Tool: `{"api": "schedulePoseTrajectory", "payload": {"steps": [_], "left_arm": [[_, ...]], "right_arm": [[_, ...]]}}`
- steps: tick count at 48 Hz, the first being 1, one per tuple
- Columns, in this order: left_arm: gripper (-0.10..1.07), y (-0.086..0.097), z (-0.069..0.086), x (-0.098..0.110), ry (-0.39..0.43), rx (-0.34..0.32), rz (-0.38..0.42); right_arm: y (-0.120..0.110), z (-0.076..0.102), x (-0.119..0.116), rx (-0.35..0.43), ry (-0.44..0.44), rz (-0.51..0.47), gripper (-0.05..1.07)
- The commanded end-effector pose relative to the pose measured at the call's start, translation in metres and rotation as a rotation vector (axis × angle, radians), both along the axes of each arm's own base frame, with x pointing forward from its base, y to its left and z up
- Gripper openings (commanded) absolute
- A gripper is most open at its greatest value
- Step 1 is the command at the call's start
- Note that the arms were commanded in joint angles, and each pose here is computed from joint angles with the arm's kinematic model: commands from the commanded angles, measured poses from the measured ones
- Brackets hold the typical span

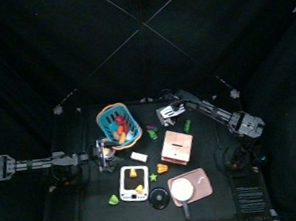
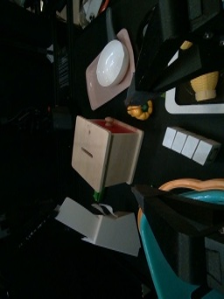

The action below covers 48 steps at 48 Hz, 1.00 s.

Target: Place cleaver back in holder

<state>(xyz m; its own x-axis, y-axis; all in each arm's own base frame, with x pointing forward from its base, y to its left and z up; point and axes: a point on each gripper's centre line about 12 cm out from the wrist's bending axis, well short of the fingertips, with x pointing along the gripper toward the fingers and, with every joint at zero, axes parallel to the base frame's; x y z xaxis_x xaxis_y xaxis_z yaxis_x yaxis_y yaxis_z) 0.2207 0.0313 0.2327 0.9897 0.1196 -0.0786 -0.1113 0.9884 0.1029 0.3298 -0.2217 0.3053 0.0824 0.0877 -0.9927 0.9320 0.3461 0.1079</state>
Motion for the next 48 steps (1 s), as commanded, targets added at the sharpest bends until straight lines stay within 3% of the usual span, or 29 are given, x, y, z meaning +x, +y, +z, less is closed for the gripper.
{"api": "schedulePoseTrajectory", "payload": {"steps": [1,31,48], "left_arm": [[1.03,0.0,0.005,0.002,-0.016,0.005,-0.001],[1.03,0.0,0.005,0.002,-0.016,0.007,-0.002],[1.03,0.0,0.005,0.002,-0.016,0.007,-0.002]], "right_arm": [[0.001,0.013,-0.003,-0.015,-0.029,-0.003,0.51],[-0.011,0.006,-0.003,0.003,-0.029,-0.022,0.52],[-0.018,0.01,0.0,-0.032,-0.056,-0.031,0.52]]}}
